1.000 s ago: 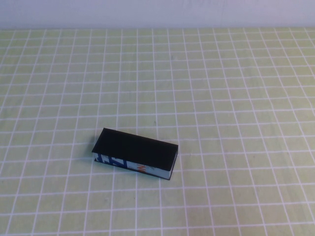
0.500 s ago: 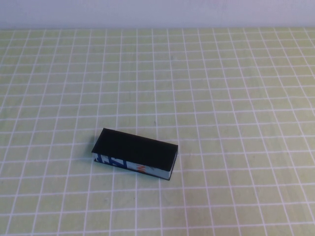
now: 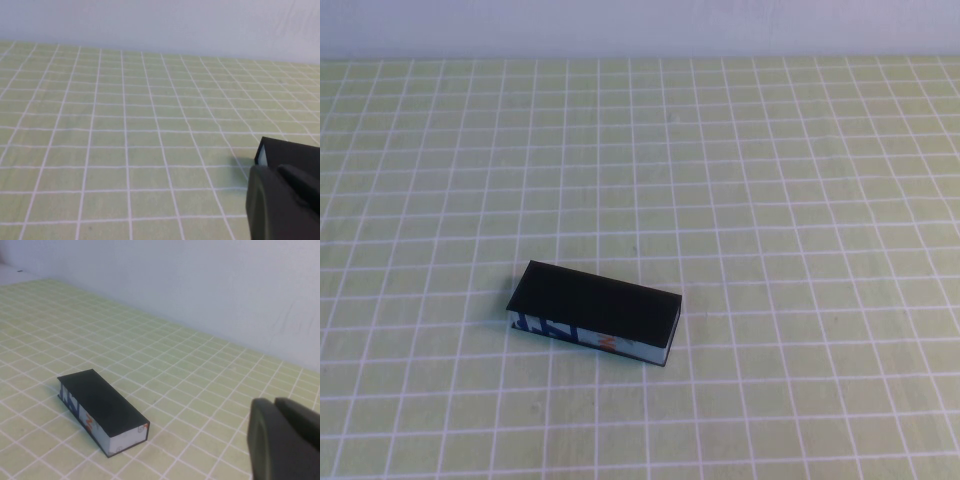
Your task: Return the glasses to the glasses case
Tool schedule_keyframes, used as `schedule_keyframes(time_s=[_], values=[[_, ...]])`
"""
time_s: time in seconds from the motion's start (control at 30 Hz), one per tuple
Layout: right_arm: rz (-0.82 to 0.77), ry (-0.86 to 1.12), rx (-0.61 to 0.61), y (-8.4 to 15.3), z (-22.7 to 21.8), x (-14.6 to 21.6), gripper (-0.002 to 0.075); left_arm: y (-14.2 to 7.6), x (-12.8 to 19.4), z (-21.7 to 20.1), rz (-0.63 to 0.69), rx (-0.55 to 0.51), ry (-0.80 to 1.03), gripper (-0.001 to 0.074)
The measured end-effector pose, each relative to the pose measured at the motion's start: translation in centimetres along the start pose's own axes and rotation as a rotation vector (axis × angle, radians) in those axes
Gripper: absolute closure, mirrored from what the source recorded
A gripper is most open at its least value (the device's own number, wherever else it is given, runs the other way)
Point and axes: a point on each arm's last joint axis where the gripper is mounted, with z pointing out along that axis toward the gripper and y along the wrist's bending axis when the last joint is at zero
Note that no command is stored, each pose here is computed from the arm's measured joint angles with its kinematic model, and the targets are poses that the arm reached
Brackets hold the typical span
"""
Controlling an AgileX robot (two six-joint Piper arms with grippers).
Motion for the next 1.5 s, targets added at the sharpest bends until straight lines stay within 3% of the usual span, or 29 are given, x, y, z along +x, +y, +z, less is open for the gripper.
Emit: schedule_keyframes(time_s=[0.17,0.43,1.5], values=[[0.000,0.000,0.000,0.0,0.0,0.0,0.0743,-0.1,0.3,0.0,0.034,0.031,0.032,0.0738],[0.000,0.000,0.000,0.0,0.0,0.0,0.0743,0.3,1.5,-0.1,0.017,-0.006,0.162,0.0738],[0.002,0.000,0.000,0.0,0.0,0.0,0.0743,0.4,1.5,-0.1,0.019,-0.011,0.169,0.0738]])
